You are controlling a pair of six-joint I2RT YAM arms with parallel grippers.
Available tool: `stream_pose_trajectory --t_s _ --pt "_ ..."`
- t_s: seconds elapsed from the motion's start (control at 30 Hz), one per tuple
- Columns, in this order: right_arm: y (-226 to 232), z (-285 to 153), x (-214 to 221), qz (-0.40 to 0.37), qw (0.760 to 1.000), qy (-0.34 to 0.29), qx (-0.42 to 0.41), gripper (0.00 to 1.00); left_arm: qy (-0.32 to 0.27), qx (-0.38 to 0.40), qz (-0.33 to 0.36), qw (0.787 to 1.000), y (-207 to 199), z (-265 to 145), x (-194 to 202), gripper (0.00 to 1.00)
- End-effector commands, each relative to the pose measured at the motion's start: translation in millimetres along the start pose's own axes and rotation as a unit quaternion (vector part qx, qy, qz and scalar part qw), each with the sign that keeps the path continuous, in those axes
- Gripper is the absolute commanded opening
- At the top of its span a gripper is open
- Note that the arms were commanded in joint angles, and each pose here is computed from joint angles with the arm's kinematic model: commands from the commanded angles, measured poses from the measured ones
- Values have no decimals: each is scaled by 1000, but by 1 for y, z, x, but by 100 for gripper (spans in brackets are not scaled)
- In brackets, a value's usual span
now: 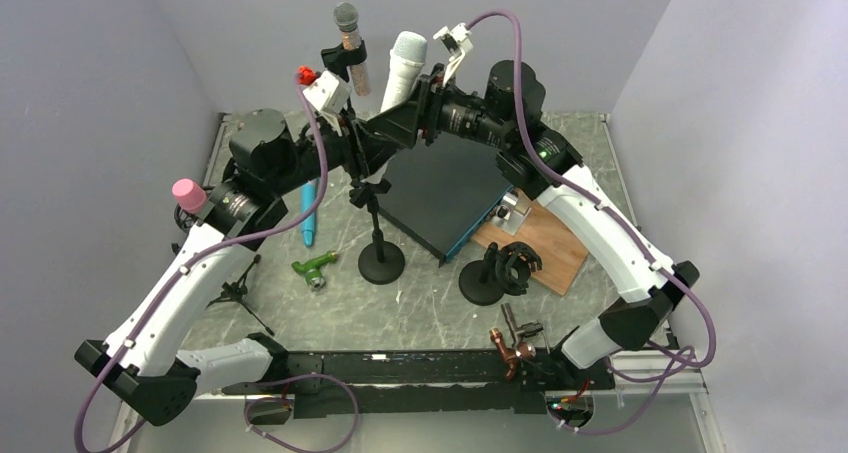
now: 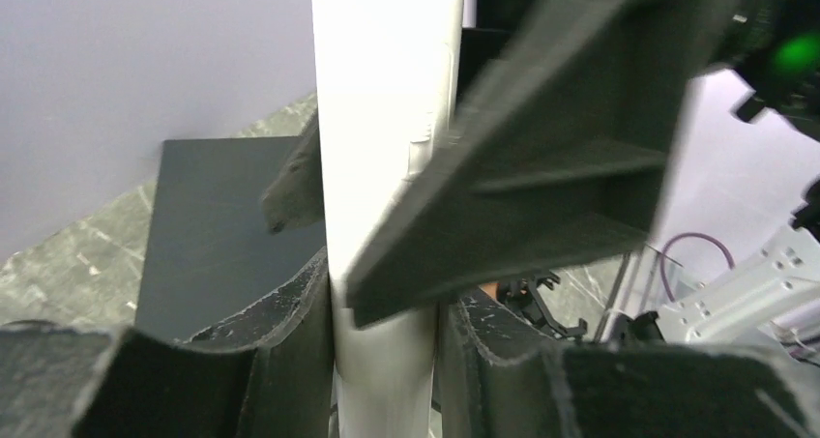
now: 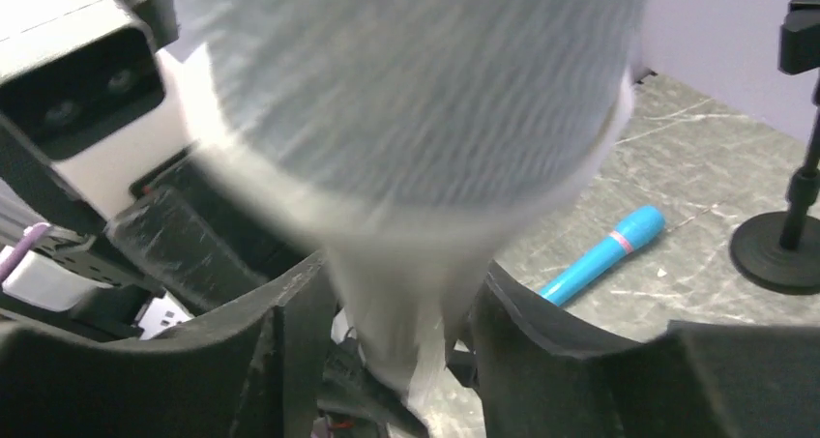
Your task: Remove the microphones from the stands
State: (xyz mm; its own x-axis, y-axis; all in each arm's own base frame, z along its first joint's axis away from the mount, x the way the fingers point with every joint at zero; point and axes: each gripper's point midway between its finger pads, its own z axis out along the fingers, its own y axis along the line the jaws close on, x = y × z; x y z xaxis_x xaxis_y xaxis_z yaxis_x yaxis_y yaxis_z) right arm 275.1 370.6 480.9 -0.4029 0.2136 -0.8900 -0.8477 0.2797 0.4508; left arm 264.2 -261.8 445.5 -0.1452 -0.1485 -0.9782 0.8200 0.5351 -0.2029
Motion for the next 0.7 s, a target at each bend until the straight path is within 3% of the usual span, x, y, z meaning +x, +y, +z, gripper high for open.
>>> stream_pose_trajectory --t_s 0.0,0.03,0.07,0.27,0.4,0.53,0.67 --pt "23 -37 -35 -60 997 -50 26 81 -46 -63 22 997 14 -17 -31 0" --pt "15 -45 -40 -69 994 -58 59 97 -48 -80 26 995 18 -21 -34 0" --pt "8 -55 -45 -79 990 -67 95 100 -44 -97 29 994 24 -24 -34 0" --pt "-27 -120 -56 -132 953 -96 254 100 29 -269 27 962 86 -53 -15 0" --pt "-27 -153 -48 -158 941 -80 287 100 118 -355 -15 927 148 -78 22 0" --pt "-19 -177 -44 -195 933 -60 297 100 178 -415 21 892 212 -102 65 0" --pt "-17 -194 -43 -213 925 -52 311 100 198 -400 -9 895 255 -99 119 0"
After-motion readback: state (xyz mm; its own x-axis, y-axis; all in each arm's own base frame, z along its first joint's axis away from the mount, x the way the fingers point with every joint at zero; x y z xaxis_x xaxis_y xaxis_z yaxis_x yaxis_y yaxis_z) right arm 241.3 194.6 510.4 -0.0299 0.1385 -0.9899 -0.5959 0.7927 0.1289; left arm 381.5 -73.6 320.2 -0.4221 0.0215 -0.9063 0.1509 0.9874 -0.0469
